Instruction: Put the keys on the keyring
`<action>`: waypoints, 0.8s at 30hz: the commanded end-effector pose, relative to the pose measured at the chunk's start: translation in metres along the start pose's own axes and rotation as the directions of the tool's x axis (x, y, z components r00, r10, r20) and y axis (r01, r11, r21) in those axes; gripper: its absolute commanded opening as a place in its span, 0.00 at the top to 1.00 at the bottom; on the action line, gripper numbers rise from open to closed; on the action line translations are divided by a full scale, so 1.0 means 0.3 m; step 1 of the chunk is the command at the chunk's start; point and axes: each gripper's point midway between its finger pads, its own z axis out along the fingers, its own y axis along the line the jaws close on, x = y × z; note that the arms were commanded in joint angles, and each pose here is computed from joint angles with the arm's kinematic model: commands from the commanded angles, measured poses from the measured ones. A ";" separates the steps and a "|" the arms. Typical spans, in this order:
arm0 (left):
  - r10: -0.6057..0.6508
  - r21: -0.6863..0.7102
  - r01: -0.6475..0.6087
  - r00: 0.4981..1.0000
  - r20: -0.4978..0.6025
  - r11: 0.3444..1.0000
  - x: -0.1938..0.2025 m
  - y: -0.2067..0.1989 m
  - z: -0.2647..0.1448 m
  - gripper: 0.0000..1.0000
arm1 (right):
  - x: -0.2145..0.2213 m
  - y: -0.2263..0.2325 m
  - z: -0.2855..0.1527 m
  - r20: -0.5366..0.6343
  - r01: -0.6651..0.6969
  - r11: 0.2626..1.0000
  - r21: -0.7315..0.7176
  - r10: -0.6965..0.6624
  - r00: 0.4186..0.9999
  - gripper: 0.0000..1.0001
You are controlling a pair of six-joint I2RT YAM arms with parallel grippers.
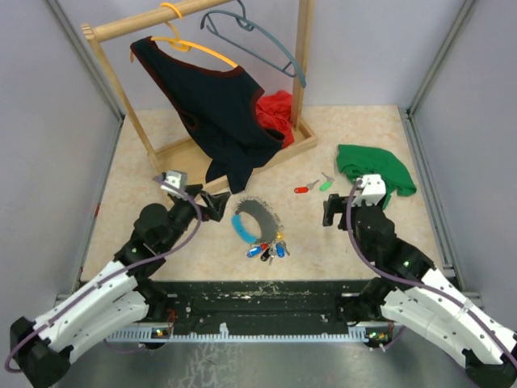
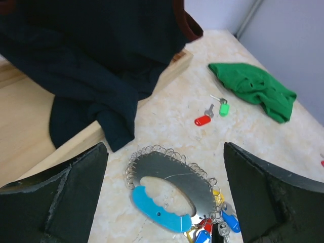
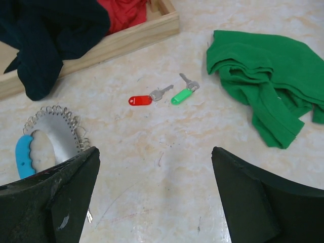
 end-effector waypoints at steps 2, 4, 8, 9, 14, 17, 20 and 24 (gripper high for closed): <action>-0.071 -0.197 0.076 0.997 0.031 0.977 -0.055 0.123 -0.143 0.00 | -0.120 -0.079 -0.082 0.127 -0.104 0.993 0.055 0.096 0.987 0.08; -0.060 -0.207 0.066 0.998 0.035 0.976 -0.082 0.131 -0.181 0.00 | -0.133 -0.097 -0.105 0.149 -0.125 0.990 0.057 0.116 0.982 0.08; -0.017 -0.139 0.026 0.998 0.059 0.990 -0.144 0.093 -0.219 0.00 | -0.139 -0.130 -0.139 0.172 -0.153 0.986 0.068 0.140 0.975 0.08; -0.015 -0.120 0.022 0.998 0.063 0.992 -0.151 0.083 -0.222 0.00 | -0.138 -0.132 -0.144 0.173 -0.159 0.985 0.066 0.146 0.974 0.08; -0.005 -0.099 0.010 0.999 0.051 0.995 -0.138 0.074 -0.226 0.00 | -0.126 -0.140 -0.157 0.172 -0.190 0.980 0.060 0.177 0.969 0.08; -0.011 -0.064 0.013 0.999 0.033 0.998 -0.125 0.054 -0.228 0.00 | -0.121 -0.141 -0.159 0.175 -0.206 0.977 0.057 0.193 0.965 0.08; 0.007 -0.048 -0.005 1.000 0.027 0.999 -0.117 0.049 -0.235 0.00 | -0.113 -0.133 -0.155 0.176 -0.214 0.976 0.043 0.204 0.963 0.08; 0.001 -0.046 0.001 0.999 0.034 0.999 -0.122 0.049 -0.244 0.00 | -0.108 -0.129 -0.154 0.171 -0.214 0.976 0.037 0.205 0.964 0.07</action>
